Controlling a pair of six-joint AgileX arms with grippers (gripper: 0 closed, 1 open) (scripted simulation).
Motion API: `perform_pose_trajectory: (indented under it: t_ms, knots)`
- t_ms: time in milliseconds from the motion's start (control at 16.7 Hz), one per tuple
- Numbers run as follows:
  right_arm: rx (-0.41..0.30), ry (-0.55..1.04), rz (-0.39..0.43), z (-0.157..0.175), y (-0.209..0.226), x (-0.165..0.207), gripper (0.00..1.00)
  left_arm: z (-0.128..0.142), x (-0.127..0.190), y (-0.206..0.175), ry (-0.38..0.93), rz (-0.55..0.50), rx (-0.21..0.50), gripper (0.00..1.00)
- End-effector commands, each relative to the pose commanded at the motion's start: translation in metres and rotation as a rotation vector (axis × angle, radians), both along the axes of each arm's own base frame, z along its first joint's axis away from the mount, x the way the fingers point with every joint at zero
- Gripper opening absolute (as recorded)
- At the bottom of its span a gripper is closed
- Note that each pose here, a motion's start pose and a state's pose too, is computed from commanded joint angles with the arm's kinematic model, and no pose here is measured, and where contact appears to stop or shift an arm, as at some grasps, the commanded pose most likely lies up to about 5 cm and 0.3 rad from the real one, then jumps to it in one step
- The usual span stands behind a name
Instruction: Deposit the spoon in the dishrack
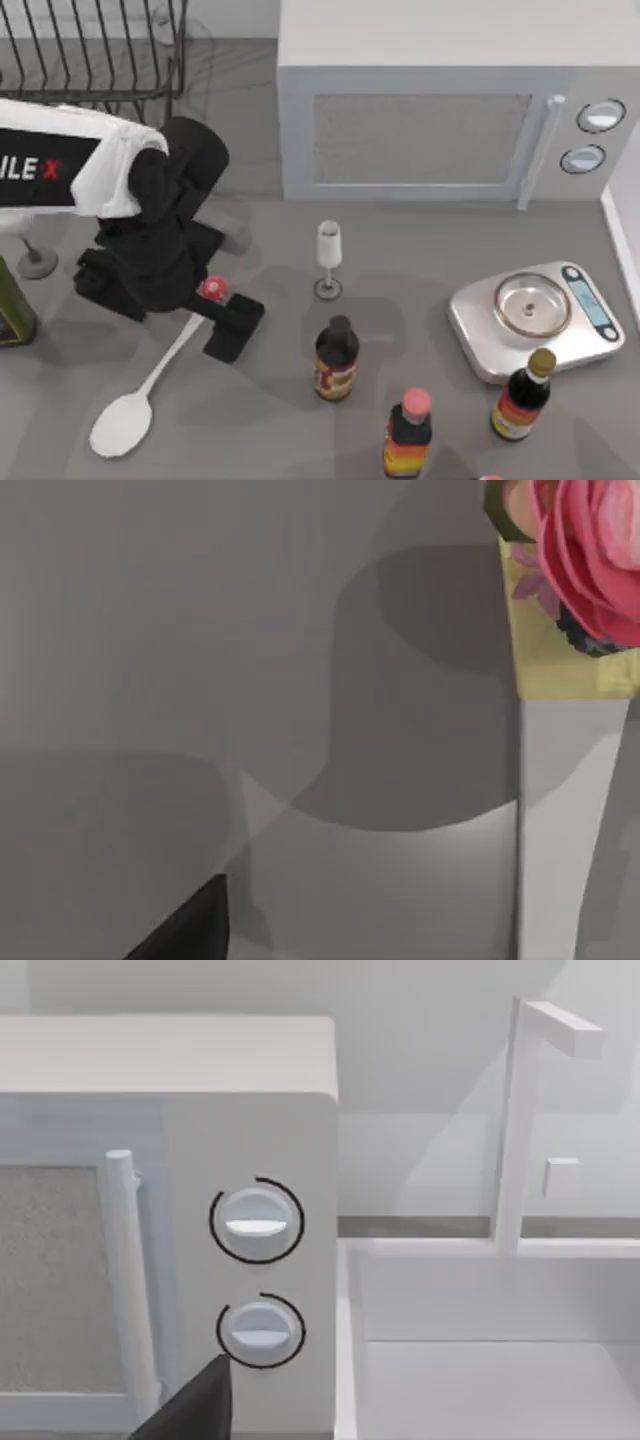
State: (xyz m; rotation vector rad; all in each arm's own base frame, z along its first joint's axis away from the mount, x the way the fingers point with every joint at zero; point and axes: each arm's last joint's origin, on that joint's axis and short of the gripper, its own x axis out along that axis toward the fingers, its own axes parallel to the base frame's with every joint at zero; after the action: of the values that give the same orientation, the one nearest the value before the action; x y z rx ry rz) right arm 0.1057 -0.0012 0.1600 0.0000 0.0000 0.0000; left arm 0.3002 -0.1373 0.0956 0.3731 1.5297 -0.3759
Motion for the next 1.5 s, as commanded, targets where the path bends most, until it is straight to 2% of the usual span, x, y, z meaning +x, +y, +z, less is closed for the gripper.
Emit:
perform_pose_trajectory:
  t_ms: [300,1080,1500]
  knots:
    - [0.0,0.0,0.0,0.0,0.0,0.0,1.0,-0.0035,-0.0007,0.0003,0.003,0.0,0.001,1.0]
    - [0.0,0.0,0.0,0.0,0.0,0.0,1.0,-0.0035,-0.0007,0.0003,0.003,0.0,0.001,0.02]
    - [0.0,0.0,0.0,0.0,0.0,0.0,1.0,-0.0035,-0.0007,0.0003,0.003,0.0,0.001,0.0]
